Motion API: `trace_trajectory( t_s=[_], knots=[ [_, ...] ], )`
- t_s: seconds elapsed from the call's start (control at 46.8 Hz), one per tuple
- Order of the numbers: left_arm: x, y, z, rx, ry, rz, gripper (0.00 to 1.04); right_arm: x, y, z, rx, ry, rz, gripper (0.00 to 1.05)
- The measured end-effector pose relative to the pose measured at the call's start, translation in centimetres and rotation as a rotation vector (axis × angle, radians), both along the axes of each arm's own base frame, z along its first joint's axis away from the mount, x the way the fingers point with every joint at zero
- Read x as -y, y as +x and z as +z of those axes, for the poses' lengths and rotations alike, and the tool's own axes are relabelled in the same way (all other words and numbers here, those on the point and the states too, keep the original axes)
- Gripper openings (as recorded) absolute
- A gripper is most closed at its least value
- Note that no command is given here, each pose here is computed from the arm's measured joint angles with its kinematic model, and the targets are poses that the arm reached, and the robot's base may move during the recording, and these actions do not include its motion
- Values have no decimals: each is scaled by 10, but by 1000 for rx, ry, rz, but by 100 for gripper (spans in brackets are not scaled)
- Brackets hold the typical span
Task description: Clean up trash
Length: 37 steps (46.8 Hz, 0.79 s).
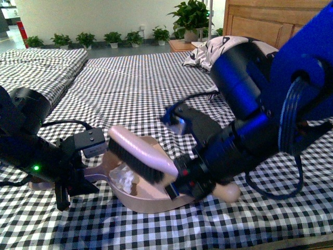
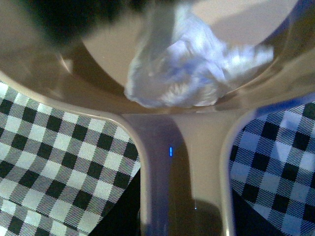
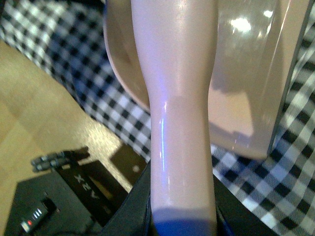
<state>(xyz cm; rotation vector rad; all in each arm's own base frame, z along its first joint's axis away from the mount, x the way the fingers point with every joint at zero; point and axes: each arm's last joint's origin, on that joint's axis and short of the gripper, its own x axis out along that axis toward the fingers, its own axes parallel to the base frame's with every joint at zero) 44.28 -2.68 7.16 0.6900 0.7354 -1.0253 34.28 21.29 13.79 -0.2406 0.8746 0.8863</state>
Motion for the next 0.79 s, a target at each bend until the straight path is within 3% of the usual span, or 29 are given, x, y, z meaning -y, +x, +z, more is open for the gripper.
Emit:
trace_trajectory(
  t_s=[0.128, 0.491, 0.576, 0.683, 0.79],
  knots=[
    [0, 0, 0, 1, -2, 1, 24, 7, 15, 16, 30, 22, -95, 19],
    [0, 1, 15, 105, -111, 31, 24, 56, 43, 18, 109, 0, -346, 19],
    [-6, 0, 29, 184, -162, 81, 24, 59, 43, 27, 166, 35, -364, 19],
    [-24, 4, 64, 378, -217, 262, 24, 66, 44, 60, 352, 84, -416, 19],
    [-45, -4, 95, 489, -295, 405, 24, 77, 43, 93, 506, 140, -481, 19]
  ],
)
